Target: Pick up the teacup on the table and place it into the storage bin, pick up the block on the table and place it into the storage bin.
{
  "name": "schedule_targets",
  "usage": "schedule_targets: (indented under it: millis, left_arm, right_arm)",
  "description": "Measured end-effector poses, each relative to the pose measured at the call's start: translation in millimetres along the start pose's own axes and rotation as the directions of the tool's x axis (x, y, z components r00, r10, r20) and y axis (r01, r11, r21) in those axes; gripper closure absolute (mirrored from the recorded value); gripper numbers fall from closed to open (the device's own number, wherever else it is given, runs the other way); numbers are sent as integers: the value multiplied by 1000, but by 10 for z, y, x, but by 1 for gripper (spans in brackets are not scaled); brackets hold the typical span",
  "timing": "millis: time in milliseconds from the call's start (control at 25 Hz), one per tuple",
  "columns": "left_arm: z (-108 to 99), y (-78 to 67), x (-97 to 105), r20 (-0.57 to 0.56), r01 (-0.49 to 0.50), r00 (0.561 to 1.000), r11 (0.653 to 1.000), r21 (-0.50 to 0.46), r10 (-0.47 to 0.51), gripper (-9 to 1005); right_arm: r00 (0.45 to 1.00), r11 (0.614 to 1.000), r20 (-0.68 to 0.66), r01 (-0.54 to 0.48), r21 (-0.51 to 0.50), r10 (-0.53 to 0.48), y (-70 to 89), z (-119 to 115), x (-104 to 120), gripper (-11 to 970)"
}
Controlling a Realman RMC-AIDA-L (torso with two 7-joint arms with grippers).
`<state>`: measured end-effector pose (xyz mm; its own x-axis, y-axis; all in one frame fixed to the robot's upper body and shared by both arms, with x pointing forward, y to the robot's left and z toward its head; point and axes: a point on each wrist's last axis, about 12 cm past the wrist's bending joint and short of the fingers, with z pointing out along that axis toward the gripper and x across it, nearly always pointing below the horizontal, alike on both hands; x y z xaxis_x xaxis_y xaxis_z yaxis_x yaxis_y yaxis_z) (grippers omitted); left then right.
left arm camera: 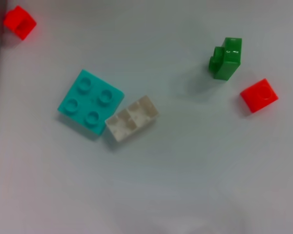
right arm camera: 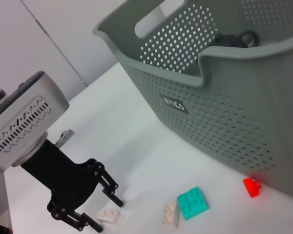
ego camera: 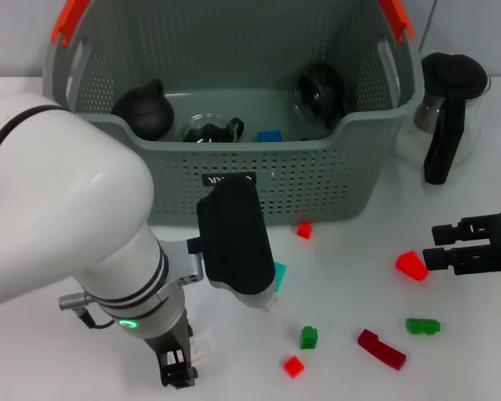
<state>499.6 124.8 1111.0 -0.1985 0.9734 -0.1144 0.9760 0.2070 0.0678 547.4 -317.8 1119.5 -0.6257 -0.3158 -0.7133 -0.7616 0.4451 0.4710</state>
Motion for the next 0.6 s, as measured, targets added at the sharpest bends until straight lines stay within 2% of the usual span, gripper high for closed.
schedule_targets:
  millis: [120, 400, 600]
  left_arm:
    - [6, -11, -11, 0, -5, 1000, 1000, -2, 5, 492]
    - [-1, 3, -23, 12, 24, 1000, 1000, -13, -24, 595]
    - [-9, 14, -35, 11, 32, 999, 999, -20, -32, 758]
  right_arm:
    - [1000, 1000, 0, 0, 0, 0, 0, 1, -1, 276]
    - [1000, 1000, 0, -3, 2, 3, -1, -4, 12, 274]
    - [1000, 1000, 1, -3, 3, 3, -2, -9, 13, 273]
